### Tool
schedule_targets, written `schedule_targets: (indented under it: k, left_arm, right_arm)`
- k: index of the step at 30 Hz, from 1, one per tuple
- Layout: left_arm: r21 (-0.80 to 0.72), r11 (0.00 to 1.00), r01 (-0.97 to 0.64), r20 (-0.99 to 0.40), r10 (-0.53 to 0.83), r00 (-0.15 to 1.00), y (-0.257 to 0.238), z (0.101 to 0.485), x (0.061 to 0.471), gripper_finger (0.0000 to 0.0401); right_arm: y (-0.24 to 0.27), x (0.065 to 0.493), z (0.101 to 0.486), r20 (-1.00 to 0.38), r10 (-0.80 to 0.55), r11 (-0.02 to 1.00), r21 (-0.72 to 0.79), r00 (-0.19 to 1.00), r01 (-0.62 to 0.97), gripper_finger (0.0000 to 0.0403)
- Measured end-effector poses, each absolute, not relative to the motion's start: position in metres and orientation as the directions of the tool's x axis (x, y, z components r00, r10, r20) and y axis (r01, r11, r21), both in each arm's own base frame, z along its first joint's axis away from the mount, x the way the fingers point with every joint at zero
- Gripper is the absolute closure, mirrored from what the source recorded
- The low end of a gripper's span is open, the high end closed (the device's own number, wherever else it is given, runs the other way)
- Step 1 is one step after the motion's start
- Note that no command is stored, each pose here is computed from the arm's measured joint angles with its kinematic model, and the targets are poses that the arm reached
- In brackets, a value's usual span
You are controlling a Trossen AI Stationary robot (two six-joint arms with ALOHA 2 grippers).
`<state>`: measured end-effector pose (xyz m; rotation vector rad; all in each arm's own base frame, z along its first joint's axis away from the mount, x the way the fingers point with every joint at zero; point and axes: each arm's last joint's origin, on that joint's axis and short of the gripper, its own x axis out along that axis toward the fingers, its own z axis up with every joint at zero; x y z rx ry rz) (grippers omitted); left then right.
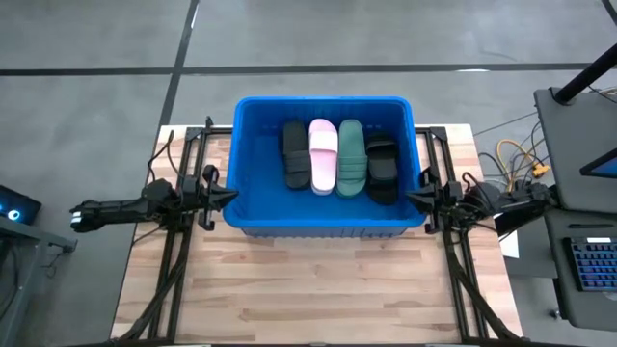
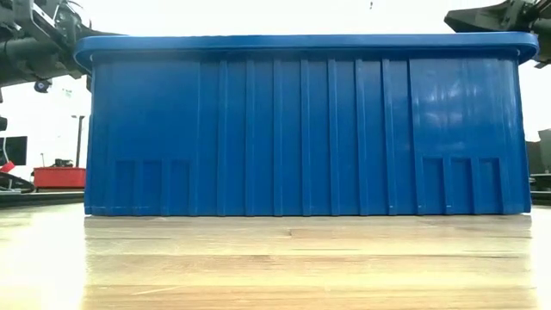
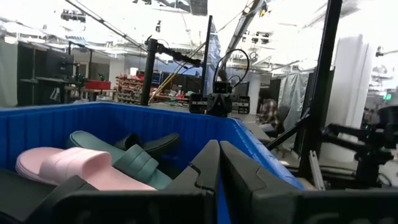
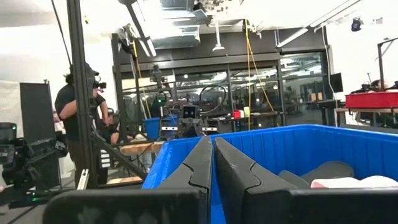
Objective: Pick and place slides into bin
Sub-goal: Return to Home Position
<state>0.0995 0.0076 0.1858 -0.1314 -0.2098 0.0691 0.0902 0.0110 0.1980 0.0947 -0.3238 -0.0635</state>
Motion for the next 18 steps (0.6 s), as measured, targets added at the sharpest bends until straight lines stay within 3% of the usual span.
schedule_targets:
  k: [7,18]
  left_arm:
    - [-0.124,0.991,-0.057,0.202,0.081,0.976,0.0076,0.1857,0.0995,0.0401]
    - [-0.123,0.991,-0.053,0.204,0.077,0.976,0.0074,0.1857,0.0994,0.0401]
  right_arm:
    - [0.0114,0.0906,0.1966,0.299,-0.065,0.994,0.107,0.952,0.035,0.0394]
    - [0.0117,0.0902,0.1981,0.327,-0.058,0.998,-0.003,0.943,0.062,0.0394]
